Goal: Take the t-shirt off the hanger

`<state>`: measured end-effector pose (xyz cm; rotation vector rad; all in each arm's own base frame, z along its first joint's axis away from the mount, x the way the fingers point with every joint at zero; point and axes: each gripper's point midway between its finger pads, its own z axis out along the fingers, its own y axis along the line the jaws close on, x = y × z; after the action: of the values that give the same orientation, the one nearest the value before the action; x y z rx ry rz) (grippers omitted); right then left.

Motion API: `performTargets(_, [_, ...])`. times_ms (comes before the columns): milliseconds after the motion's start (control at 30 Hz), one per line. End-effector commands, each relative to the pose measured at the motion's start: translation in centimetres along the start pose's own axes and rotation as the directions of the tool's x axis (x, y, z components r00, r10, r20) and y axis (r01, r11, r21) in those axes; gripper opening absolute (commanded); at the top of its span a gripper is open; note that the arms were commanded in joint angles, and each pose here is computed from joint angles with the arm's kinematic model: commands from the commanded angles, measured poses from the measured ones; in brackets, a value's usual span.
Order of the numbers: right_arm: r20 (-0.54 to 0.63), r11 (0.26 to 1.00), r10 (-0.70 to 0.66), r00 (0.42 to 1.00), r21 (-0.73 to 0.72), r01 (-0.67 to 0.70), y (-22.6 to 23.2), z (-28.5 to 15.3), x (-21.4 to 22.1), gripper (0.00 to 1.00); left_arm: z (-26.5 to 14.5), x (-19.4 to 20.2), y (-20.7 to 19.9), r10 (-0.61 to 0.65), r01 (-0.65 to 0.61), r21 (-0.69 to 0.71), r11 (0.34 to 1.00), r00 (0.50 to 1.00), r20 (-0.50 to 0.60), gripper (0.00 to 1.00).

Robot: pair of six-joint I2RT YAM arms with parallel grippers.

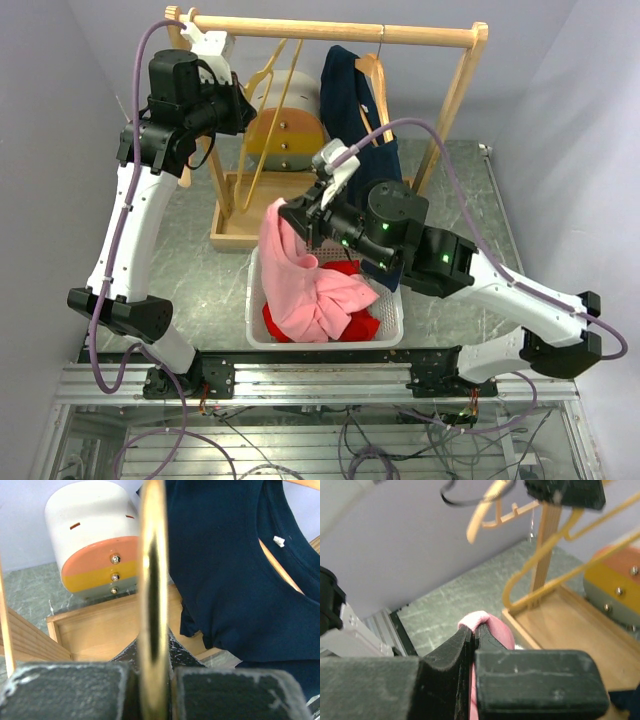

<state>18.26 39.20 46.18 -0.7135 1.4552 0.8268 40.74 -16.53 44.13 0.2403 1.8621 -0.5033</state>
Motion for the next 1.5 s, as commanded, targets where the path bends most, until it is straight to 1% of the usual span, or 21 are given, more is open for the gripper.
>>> performTargets(0, [-0.022,0.987,0.109,0.994,0.12,-0.105,-2.5,-3.2,1.8,0.0,-1.5,-1.3,-0.9,0.026,-0.027,0.046,0.999,0.999,0.034,0.07])
performTargets(100, [-0.113,0.969,0.171,0.979,0.201,-0.146,-3.9,-5.2,5.9,0.0,-1.4,-0.9,-0.9,0.028,-0.029,0.05,0.998,0.999,0.021,0.07])
performTargets(167, [-0.201,0.953,0.213,0.956,0.258,-0.158,-4.6,-6.5,9.4,0.0,-1.3,-0.8,-0.9,0.034,-0.035,0.049,0.998,0.999,0.013,0.07])
performTargets(233, [-0.306,0.939,0.253,0.918,0.306,-0.156,-5.0,-7.4,13.2,0.0,-1.1,-0.6,-0.7,0.037,-0.036,0.044,0.998,0.999,0.0,0.07])
performTargets(300, [-0.416,0.936,0.283,0.864,0.315,-0.156,-4.4,-8.0,17.5,0.0,-1.1,-0.5,-0.7,0.039,-0.039,0.047,0.998,0.999,-0.009,0.07])
performTargets(367, [-0.492,0.934,0.314,0.812,0.314,-0.17,-3.6,-8.1,20.9,0.0,-1.1,-0.3,-0.8,0.038,-0.037,0.05,0.998,0.999,-0.015,0.07])
performTargets(433, [-0.537,0.928,0.341,0.772,0.322,-0.186,-3.1,-8.0,23.7,0.0,-1.2,-0.2,-0.8,0.04,-0.039,0.048,0.998,0.999,-0.021,0.07])
performTargets(567, [-0.588,0.924,0.352,0.728,0.344,-0.169,-3.0,-7.5,27.6,0.0,-1.6,-0.1,-0.8,0.048,-0.047,0.044,0.998,0.998,-0.033,0.07])
performTargets(700, [-0.667,0.904,0.38,0.641,0.415,-0.104,-4.0,-8.0,31.7,0.09,-2.1,0.1,-0.6,0.059,-0.057,0.037,0.998,0.997,-0.04,0.07])
performTargets(767, [-0.699,0.903,0.382,0.605,0.422,-0.082,-4.1,-8.4,32.9,0.11,-2.4,0.0,-0.8,0.06,-0.058,0.04,0.997,0.998,-0.036,0.07])
performTargets(800, [-0.709,0.905,0.376,0.597,0.419,-0.073,-4.0,-8.5,33.0,0.13,-2.5,0.0,-0.8,0.059,-0.058,0.043,0.997,0.998,-0.034,0.07])
performTargets(833, [-0.719,0.908,0.368,0.59,0.415,-0.061,-4.1,-8.6,32.9,0.14,-2.5,-0.1,-0.9,0.059,-0.057,0.045,0.997,0.998,-0.032,0.07])
performTargets(933, [-0.707,0.916,0.331,0.625,0.401,-0.032,-4.5,-8.0,30.0,0.23,-2.7,-0.1,-0.9,0.059,-0.058,0.044,0.997,0.998,-0.028,0.07])
performTargets(1000, [-0.675,0.92,0.302,0.673,0.391,-0.021,-4.8,-7.2,27.0,0.31,-2.8,0.0,-0.9,0.061,-0.059,0.043,0.997,0.998,-0.03,0.07])
performTargets(1033, [-0.644,0.921,0.287,0.709,0.389,-0.02,-5.0,-6.5,24.8,0.35,-2.8,-0.1,-0.9,0.061,-0.06,0.043,0.997,0.998,-0.028,0.07])
performTargets(1100, [-0.607,0.927,0.246,0.756,0.376,0.0,-5.3,-5.6,21.4,0.47,-2.7,-0.2,-0.9,0.063,-0.061,0.046,0.997,0.998,-0.026,0.07])
performTargets(1167, [-0.577,0.926,0.213,0.788,0.377,0.025,-5.8,-5.0,18.6,0.49,-2.7,-0.3,-1.0,0.066,-0.064,0.048,0.997,0.997,-0.027,0.07])
performTargets(1200, [-0.575,0.927,0.191,0.795,0.372,0.046,-6.0,-4.9,17.7,0.5,-2.6,-0.2,-1.1,0.066,-0.064,0.053,0.997,0.997,-0.03,0.07])
performTargets(1300, [-0.519,0.925,0.132,0.845,0.371,0.083,-6.7,-3.7,14.2,0.5,-2.6,-0.4,-1.2,0.073,-0.07,0.064,0.995,0.997,-0.032,0.07])
performTargets(1367, [-0.451,0.912,0.086,0.888,0.395,0.112,-7.8,-2.6,11.4,0.49,-2.6,-0.4,-1.2,0.076,-0.073,0.065,0.995,0.997,-0.033,0.07])
performTargets(1467, [-0.324,0.904,0.047,0.945,0.416,0.097,-10.1,-0.4,6.3,0.43,-2.7,-0.1,-1.3,0.079,-0.076,0.071,0.995,0.996,-0.046,0.07])
